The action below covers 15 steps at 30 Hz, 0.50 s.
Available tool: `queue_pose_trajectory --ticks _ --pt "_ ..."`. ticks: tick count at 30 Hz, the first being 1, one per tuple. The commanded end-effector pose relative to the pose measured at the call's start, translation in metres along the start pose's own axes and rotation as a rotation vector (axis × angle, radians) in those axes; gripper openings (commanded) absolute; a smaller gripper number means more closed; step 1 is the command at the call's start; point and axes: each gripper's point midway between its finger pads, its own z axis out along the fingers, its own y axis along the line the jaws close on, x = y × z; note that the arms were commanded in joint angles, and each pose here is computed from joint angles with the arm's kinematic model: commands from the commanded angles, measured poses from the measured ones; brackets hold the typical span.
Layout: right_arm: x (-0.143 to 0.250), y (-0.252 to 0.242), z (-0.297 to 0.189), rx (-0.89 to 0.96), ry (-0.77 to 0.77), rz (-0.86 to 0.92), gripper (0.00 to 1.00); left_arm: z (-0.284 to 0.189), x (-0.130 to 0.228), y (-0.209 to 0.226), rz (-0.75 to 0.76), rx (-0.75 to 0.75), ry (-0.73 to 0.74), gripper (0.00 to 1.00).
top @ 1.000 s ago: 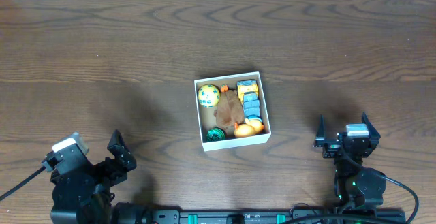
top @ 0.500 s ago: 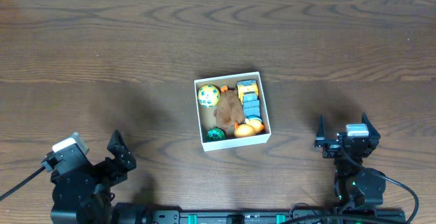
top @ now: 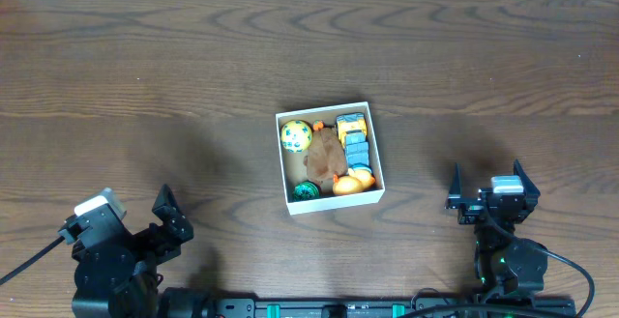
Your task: Pack container
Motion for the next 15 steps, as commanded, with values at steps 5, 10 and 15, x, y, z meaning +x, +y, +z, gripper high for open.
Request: queue_pose_trajectory --ticks 5,10,15 --pt "0.001 -0.001 0.0 0.003 0.0 -0.007 0.99 0.001 0.002 0.003 -0.012 -0.017 0.002 0.98" --pt "0.001 -0.001 0.0 0.003 0.0 -0.007 0.99 -0.003 0.025 0.015 0.013 -0.052 0.076 0.98" --pt "0.001 -0.001 0.0 0.003 0.0 -0.007 0.99 0.002 0.049 0.024 0.037 -0.051 0.074 0.98"
